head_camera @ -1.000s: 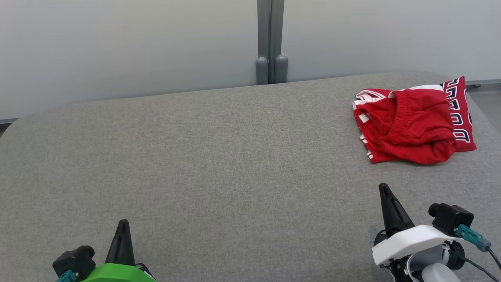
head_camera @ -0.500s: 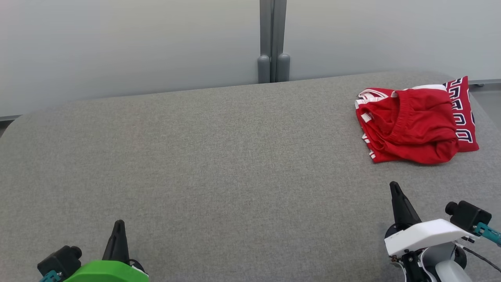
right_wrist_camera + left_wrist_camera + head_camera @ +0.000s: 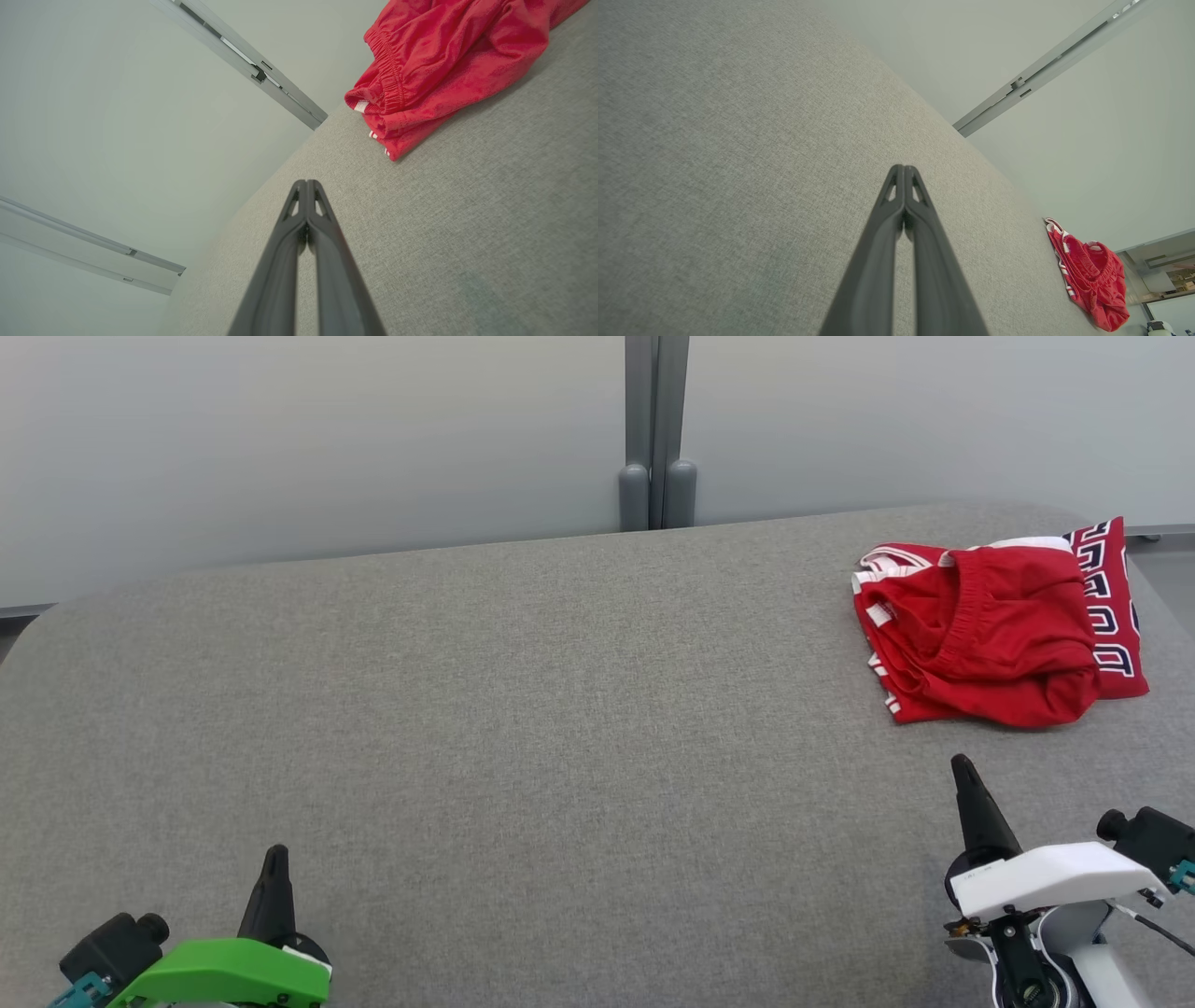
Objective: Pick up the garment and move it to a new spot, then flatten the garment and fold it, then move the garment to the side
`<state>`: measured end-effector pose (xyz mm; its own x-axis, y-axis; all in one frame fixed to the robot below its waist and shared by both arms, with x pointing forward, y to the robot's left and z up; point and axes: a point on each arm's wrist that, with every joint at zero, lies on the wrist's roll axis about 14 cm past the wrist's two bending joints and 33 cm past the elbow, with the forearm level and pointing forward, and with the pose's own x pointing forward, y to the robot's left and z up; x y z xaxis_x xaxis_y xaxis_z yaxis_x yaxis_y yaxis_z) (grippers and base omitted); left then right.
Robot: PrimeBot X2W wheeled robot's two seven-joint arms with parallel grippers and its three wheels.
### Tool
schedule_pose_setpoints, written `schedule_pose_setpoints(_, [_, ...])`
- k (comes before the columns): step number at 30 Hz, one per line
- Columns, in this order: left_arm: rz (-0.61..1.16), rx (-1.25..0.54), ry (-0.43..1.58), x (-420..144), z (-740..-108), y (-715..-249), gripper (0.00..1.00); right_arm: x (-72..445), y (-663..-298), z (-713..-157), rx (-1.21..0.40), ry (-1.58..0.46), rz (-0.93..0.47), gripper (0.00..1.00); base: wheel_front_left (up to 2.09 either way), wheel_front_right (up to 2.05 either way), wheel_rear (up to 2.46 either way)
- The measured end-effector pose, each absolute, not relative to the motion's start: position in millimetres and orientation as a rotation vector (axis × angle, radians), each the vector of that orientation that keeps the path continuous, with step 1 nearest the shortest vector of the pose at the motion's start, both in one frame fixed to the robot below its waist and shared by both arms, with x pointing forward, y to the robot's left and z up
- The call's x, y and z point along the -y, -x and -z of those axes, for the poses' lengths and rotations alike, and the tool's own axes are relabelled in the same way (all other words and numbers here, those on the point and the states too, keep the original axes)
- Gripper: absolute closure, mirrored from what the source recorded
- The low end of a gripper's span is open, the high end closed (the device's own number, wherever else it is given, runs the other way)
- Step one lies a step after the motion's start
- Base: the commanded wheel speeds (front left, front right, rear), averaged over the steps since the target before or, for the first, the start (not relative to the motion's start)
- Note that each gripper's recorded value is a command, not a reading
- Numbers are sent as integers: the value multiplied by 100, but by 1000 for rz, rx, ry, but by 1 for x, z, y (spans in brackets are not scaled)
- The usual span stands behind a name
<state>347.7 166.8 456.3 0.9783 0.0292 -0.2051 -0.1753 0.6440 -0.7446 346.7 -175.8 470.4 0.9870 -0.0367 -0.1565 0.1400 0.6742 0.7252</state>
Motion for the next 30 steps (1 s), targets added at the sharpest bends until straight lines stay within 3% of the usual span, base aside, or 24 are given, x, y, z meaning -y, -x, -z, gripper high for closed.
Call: schedule_pose_setpoints(30, [-109, -161, 1256, -176, -468, -362, 100, 191, -361, -476, -121, -1233, 119, 100, 0, 0, 0])
